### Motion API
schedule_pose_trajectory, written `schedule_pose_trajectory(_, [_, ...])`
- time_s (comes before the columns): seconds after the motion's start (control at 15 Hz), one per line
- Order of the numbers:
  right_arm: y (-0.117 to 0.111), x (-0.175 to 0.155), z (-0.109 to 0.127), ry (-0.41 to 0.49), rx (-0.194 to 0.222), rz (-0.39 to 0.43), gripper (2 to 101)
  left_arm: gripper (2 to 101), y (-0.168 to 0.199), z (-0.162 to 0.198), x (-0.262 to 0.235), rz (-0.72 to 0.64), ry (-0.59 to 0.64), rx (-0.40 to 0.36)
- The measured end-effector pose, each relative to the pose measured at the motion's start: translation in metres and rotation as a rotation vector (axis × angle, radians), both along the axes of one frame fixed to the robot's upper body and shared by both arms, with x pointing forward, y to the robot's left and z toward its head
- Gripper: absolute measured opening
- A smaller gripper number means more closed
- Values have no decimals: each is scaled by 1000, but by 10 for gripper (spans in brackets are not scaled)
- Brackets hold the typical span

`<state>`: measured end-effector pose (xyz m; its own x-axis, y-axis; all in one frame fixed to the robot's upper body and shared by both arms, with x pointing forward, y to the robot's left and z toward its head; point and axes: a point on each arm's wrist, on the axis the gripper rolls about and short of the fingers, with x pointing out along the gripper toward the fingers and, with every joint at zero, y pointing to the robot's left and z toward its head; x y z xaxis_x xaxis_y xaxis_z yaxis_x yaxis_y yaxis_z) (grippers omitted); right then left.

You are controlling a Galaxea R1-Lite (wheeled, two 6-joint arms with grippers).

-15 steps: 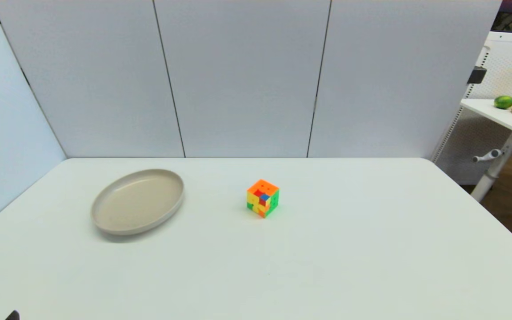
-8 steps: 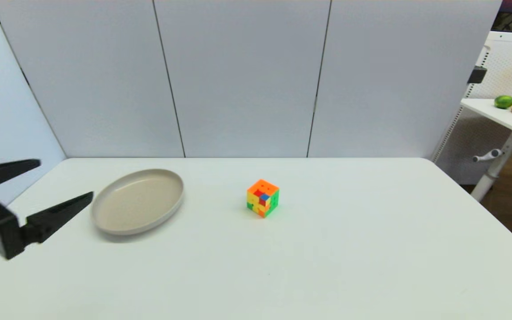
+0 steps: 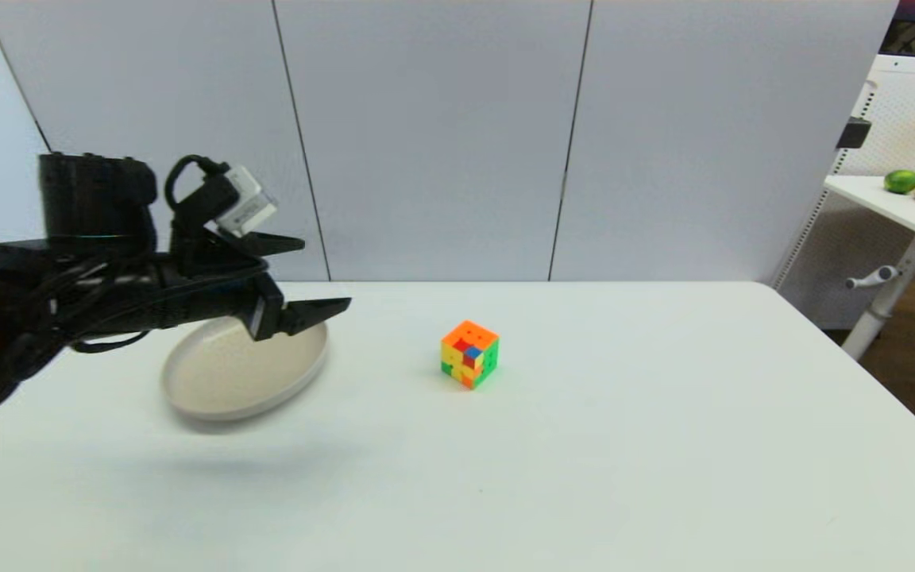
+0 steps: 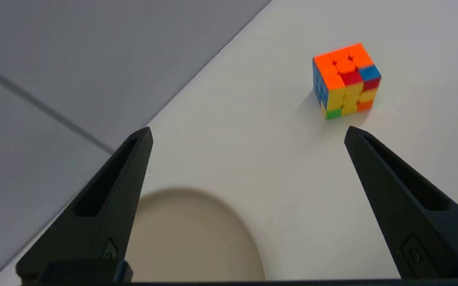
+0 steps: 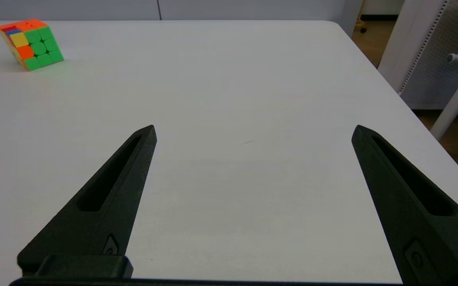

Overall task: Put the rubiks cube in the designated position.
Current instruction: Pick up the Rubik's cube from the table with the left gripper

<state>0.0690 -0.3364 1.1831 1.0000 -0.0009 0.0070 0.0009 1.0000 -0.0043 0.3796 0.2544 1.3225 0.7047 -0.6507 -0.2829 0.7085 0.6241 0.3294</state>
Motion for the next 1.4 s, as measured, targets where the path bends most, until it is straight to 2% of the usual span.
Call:
schedule_pose_trajectory(0.2, [0, 0, 0, 0, 0, 0, 973, 978, -22, -22, 38, -100, -39, -30])
schedule_pose_trajectory(0.6, [0, 0, 0, 0, 0, 0, 973, 978, -36, -67, 58, -309, 124, -65])
schedule_pose_trajectory(1.0, [0, 0, 0, 0, 0, 1, 973, 978, -60, -75, 58, -360, 152, -62])
schedule_pose_trajectory(1.4, [0, 0, 0, 0, 0, 0, 973, 978, -83, -85, 61, -333, 165, -28])
